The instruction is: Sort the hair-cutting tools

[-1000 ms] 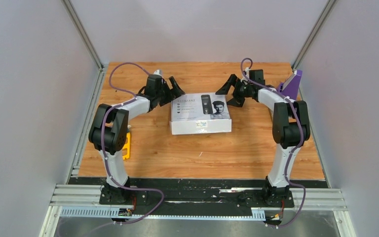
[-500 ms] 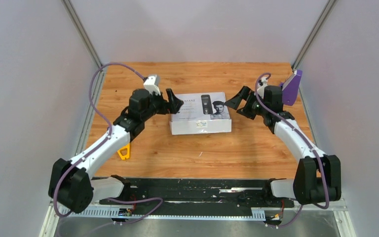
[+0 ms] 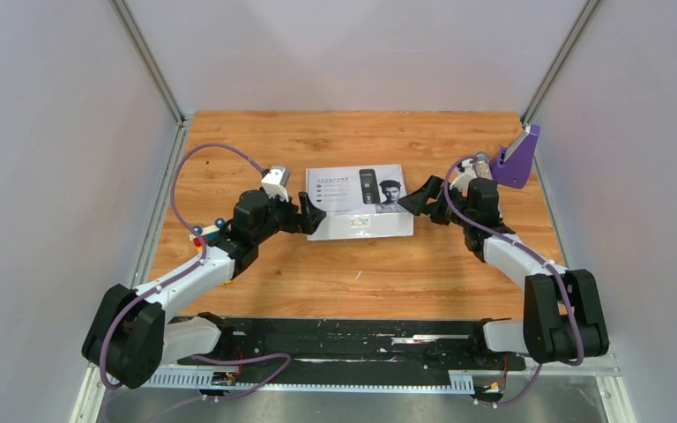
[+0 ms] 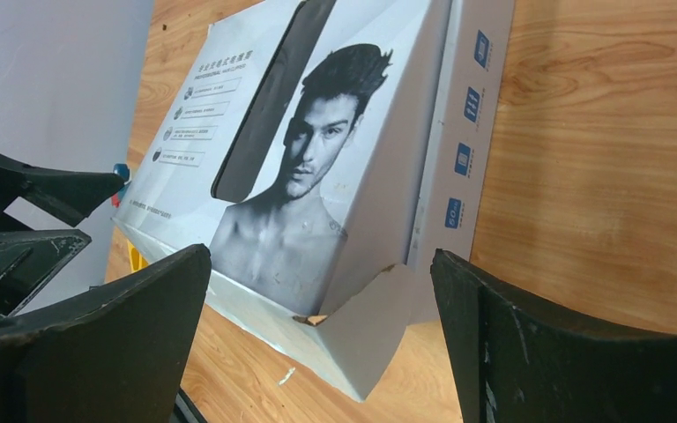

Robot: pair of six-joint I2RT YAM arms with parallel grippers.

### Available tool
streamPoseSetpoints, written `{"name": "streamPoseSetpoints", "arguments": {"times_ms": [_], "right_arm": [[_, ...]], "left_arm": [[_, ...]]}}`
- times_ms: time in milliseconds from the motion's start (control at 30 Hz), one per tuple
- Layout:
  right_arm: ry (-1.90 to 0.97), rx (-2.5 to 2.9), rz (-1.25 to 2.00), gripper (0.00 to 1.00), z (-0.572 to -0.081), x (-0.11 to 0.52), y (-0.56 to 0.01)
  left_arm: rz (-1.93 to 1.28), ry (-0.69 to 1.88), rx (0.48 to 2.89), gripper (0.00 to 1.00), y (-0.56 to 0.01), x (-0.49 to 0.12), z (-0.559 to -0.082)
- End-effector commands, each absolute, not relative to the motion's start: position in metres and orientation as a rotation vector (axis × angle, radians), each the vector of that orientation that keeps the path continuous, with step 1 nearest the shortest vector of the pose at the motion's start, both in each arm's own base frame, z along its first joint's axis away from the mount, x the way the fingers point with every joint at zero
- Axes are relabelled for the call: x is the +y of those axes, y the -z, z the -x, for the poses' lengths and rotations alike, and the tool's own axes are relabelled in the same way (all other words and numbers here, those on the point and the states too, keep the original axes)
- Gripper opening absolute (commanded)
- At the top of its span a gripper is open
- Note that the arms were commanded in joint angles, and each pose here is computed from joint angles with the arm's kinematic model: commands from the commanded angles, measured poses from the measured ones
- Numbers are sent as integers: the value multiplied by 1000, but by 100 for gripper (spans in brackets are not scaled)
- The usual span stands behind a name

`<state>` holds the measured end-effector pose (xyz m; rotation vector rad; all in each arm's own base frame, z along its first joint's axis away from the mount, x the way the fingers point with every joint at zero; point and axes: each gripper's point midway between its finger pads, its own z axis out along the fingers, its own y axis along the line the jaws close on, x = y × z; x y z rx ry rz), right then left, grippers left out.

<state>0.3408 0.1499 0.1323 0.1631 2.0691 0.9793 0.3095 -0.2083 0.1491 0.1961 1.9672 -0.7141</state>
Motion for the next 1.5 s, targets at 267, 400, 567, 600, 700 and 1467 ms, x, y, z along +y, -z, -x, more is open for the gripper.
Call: {"name": "streamPoseSetpoints", "arguments": {"times_ms": [267,400,567,600,700,1467], "right_arm": [[-1132,2112,-147,100,-339,174,-160],[-1163,2214,-236,100,-332,176,-165],[-1175,2286,-289,99,-328,178,-167],[-1173,2294,-294,99,-328,177,-167],[-1153,2287,-272,99,-328,175,-170],[-1071,2317,-218,100,-312,167,-130]], "left_arm": [[-108,909,2033,100,-163,-228,-292],[-49,957,2117,100,-171,-233,-284],[-48,961,2201,100,-182,-234,-275],[-51,975,2202,100,-187,-235,-274],[-54,994,2177,100,-199,-236,-274],[-102,880,2217,100,-130,-233,-286]]}}
